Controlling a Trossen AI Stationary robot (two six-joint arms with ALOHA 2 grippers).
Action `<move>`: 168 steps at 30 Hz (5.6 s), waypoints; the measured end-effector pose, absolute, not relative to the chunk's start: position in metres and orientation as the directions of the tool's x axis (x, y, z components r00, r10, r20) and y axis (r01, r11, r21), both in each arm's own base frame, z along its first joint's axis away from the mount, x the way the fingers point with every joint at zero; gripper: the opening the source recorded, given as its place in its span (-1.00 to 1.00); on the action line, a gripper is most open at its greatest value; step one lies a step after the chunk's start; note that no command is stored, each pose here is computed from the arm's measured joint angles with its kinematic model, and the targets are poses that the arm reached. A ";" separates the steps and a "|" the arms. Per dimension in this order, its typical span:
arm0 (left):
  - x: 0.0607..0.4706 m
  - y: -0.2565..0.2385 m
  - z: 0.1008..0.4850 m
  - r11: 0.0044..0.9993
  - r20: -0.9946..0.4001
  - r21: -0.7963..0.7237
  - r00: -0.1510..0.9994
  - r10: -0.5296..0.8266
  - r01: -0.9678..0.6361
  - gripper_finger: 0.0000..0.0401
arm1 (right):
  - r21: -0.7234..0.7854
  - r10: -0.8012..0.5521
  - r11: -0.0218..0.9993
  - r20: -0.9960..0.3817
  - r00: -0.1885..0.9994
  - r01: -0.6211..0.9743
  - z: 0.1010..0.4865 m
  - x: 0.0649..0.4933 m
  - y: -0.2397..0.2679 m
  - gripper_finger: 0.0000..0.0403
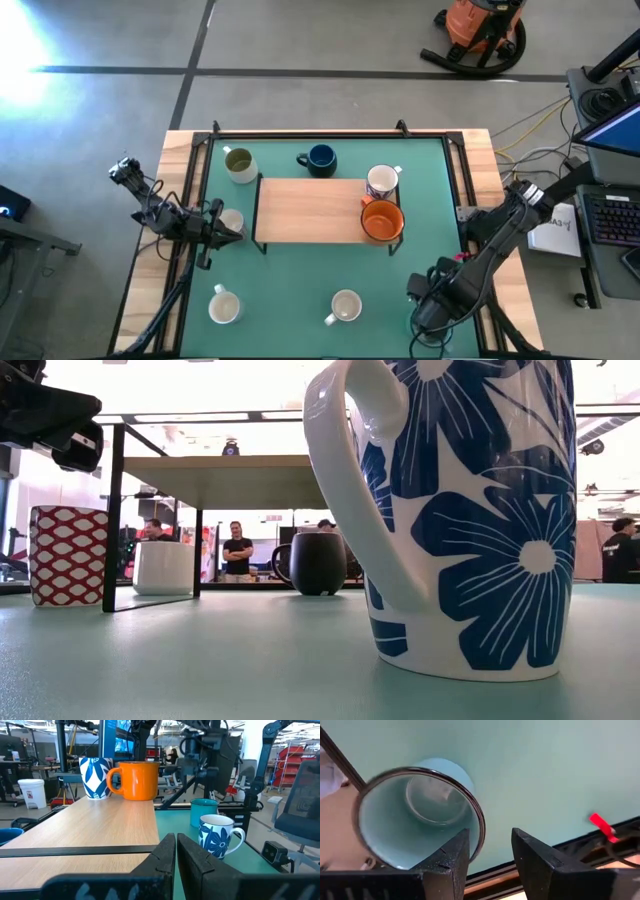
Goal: Place coffee mugs
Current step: Put the blue mug on the shelf
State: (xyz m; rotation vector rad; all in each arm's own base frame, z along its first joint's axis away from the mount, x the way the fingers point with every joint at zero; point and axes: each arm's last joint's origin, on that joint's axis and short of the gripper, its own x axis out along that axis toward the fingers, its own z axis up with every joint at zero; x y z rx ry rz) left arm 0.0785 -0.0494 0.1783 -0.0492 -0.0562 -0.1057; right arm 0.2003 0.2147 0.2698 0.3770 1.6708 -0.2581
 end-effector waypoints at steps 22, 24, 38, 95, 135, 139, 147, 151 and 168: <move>0.079 -0.049 0.178 0.993 0.059 -0.046 0.993 -0.104 0.107 -1.00 | 0.055 0.095 0.949 -0.989 -0.114 0.312 0.225 0.183 0.215 -0.33; 0.079 -0.049 0.178 0.993 0.059 -0.046 0.993 -0.104 0.107 -1.00 | 0.063 0.099 0.955 -0.989 -0.110 0.290 0.223 0.183 0.215 -0.33; 0.079 -0.049 0.178 0.993 0.058 -0.046 0.993 -0.104 0.107 -1.00 | 0.115 0.127 0.980 -0.990 -0.063 0.161 0.205 0.185 0.214 -0.77; 0.079 -0.049 0.178 0.993 0.059 -0.046 0.993 -0.104 0.107 -1.00 | 0.117 0.172 0.475 -0.984 0.038 0.872 0.256 0.130 0.019 -0.93; 0.079 -0.049 0.178 0.993 0.059 -0.046 0.993 -0.104 0.107 -1.00 | 0.260 0.016 0.098 -0.965 0.260 0.961 0.272 0.125 -0.072 -0.94; 0.079 -0.049 0.178 0.993 0.059 -0.046 0.993 -0.104 0.107 -1.00 | 0.202 -0.016 0.095 -0.979 0.204 0.975 0.264 0.127 -0.089 -0.94; 0.079 -0.049 0.178 0.993 0.059 -0.046 0.993 -0.104 0.107 -1.00 | 0.167 -0.040 0.119 -0.984 0.173 0.979 0.243 0.132 -0.136 -0.94; 0.079 -0.049 0.178 0.993 0.059 -0.046 0.993 -0.104 0.107 -1.00 | 0.185 -0.072 0.124 -0.978 0.195 0.975 0.232 0.129 -0.164 -0.94; 0.079 -0.049 0.178 0.993 0.059 -0.046 0.993 -0.104 0.107 -1.00 | 0.219 -0.123 0.320 -0.955 0.269 0.922 0.220 0.158 -0.236 -0.94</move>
